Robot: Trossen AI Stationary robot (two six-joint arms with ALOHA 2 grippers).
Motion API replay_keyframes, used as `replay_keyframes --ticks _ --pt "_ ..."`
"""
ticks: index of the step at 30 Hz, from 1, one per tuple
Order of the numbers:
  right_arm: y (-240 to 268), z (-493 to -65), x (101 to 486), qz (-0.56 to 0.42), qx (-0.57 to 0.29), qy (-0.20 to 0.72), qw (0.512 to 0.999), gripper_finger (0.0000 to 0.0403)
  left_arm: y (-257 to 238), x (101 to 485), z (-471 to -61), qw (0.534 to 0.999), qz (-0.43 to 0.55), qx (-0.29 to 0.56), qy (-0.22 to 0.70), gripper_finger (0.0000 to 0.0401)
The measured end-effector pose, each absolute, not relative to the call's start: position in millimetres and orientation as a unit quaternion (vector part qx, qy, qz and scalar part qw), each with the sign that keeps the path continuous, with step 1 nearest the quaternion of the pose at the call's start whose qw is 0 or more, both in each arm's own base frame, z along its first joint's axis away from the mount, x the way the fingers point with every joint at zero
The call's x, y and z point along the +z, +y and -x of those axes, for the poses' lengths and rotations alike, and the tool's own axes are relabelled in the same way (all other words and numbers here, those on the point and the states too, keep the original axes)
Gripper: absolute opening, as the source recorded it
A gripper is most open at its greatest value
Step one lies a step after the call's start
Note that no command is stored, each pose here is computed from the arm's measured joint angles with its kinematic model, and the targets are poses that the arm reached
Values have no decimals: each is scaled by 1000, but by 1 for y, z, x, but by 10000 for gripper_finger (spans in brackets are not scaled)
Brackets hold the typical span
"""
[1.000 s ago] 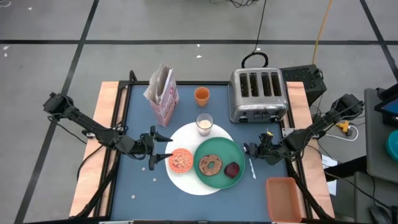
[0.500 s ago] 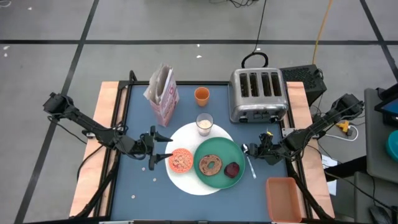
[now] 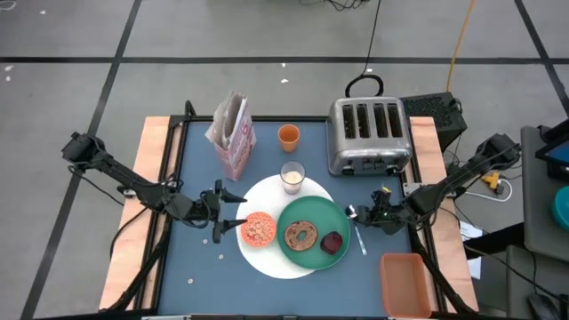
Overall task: Arrange a breakfast setting
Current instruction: Put the white spoon on the table to the right of the green plate, then return to Home Position
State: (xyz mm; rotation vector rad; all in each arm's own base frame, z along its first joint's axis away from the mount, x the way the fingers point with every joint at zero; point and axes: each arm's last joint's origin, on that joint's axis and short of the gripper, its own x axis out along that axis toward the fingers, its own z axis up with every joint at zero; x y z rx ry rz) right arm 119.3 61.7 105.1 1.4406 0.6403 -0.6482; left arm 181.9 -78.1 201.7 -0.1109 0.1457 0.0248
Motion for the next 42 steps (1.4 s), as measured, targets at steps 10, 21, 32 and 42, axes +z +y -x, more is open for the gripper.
replay_keyframes --ticks 10,21,32,42 --pt "55 -109 113 -632 -284 283 663 114 -78 202 -182 996 55 13 73 308" --pt "51 -105 128 -618 -224 252 710 114 -78 205 -182 998 38 10 57 308" --pt "47 -101 150 -567 -150 202 784 114 -72 228 -167 1000 -25 -13 3 308" --pt "41 -98 211 -406 -98 99 903 114 -60 234 -144 998 -49 -16 23 308"
